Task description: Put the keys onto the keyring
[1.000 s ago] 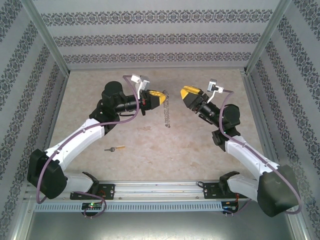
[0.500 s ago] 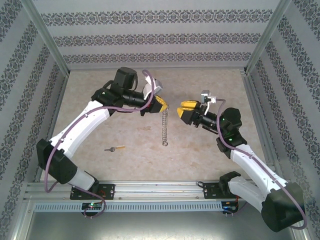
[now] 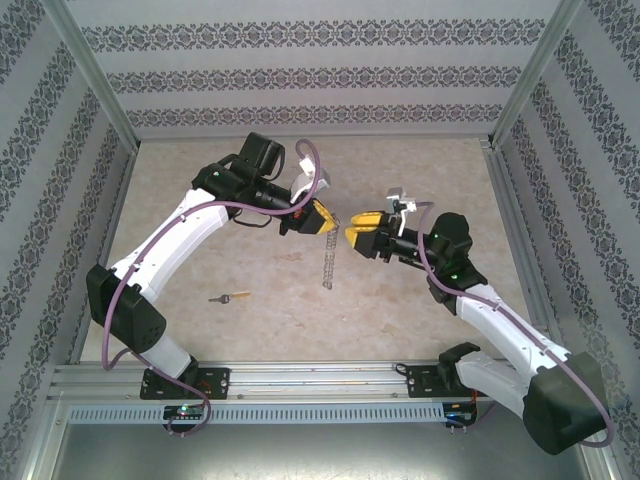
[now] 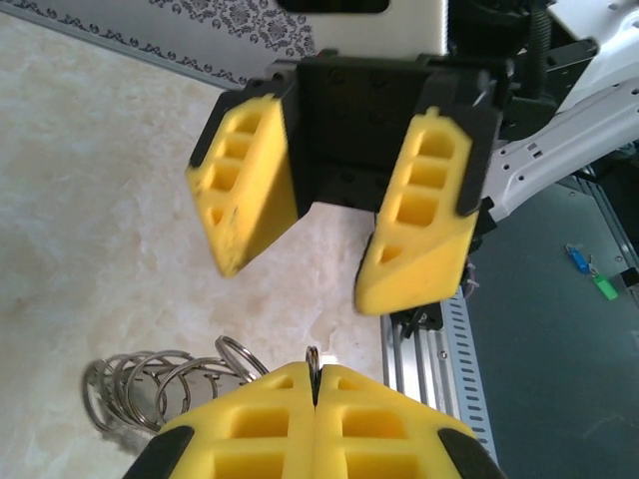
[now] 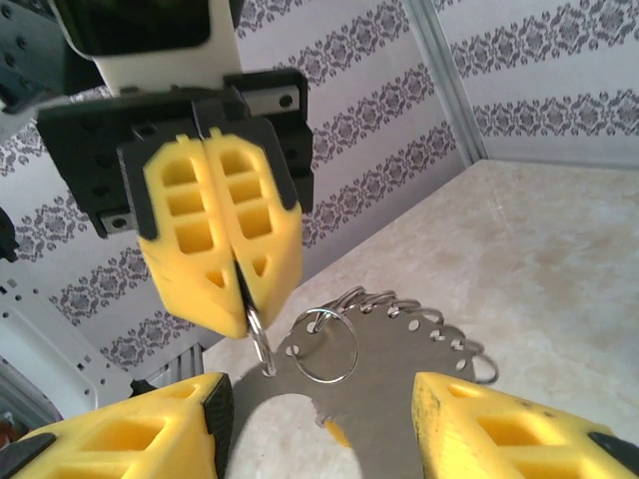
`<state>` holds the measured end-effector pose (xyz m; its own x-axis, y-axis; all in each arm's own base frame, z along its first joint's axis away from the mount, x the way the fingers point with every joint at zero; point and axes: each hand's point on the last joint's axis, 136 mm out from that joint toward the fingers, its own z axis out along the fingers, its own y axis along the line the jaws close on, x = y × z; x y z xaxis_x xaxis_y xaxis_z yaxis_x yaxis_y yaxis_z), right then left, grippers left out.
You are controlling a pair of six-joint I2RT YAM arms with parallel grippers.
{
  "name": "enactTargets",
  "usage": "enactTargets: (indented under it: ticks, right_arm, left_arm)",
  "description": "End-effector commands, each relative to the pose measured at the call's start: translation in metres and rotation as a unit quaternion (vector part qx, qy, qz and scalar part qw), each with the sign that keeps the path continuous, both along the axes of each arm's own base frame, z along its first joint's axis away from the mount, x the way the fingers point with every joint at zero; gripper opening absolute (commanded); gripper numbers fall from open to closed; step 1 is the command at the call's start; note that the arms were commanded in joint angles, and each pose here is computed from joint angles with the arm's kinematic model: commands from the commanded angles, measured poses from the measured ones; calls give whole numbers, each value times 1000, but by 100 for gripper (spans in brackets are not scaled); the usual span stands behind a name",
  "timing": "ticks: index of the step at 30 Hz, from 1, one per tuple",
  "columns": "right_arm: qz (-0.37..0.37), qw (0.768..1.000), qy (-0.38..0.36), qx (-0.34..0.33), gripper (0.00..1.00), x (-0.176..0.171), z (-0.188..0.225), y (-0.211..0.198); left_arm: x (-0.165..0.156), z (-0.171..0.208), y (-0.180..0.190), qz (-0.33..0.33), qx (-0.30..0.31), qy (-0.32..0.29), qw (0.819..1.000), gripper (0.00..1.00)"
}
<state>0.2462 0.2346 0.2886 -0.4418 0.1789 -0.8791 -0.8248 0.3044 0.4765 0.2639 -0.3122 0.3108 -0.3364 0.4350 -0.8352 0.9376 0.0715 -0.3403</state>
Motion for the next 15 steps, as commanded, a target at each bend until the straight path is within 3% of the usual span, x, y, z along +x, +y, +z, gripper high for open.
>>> enactTargets:
  ticks: [1,15]
  right_arm:
    - [13,999,-37,0,51,-3,14,7]
    - [31,999,-42,-3,43,-1,18,24]
  left_arm:
    - [-4,11,0,-17,-14,-4,1000,0]
    - [-6,6,-3,-24,-11,1,1000,0]
